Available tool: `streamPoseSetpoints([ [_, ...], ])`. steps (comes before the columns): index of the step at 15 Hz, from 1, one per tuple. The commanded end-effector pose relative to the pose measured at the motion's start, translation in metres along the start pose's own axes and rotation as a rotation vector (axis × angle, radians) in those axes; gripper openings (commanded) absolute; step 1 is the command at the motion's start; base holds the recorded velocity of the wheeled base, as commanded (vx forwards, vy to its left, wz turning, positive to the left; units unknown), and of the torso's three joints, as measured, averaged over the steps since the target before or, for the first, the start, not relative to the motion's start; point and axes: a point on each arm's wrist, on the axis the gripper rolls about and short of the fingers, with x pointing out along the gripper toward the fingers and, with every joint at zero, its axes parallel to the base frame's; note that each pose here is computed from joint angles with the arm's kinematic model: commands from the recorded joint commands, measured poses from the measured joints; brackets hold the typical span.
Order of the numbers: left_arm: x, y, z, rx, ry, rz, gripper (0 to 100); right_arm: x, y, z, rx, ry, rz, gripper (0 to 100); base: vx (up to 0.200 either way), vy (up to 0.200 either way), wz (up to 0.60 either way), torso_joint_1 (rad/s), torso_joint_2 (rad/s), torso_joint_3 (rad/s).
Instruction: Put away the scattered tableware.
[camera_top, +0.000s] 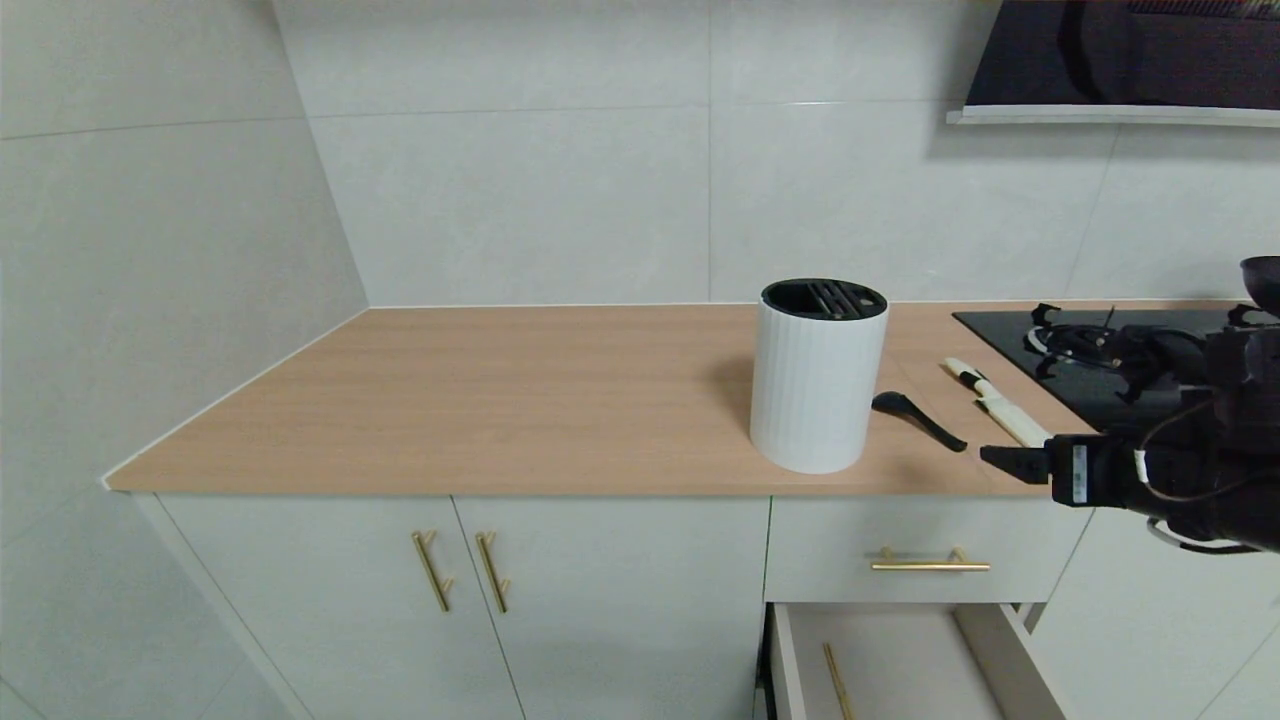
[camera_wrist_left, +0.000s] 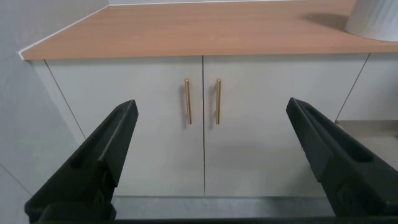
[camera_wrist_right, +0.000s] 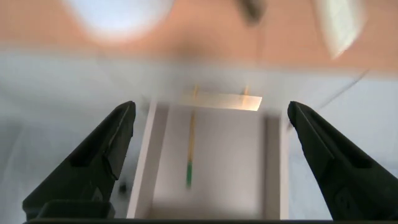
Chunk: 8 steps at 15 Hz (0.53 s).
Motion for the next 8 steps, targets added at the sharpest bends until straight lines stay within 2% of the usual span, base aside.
streamPoseSetpoints([
  [1, 0.000, 0.000, 0.000, 0.000, 0.001, 0.000, 100, 0.054, -0.014, 0.023, -0.029, -0.011, -0.016, 100, 0.000, 0.000, 0.00, 0.000, 0.00, 0.000],
  [6, 0.000, 0.000, 0.000, 0.000, -0.001, 0.000, 100, 0.127, -0.047, 0.052, -0.111, -0.069, 0.144, 100, 0.000, 0.000, 0.00, 0.000, 0.00, 0.000],
  [8, 0.000, 0.000, 0.000, 0.000, -0.001, 0.000, 100, 0.140, -0.049, 0.042, -0.173, -0.041, 0.156, 100, 0.000, 0.000, 0.00, 0.000, 0.00, 0.000],
])
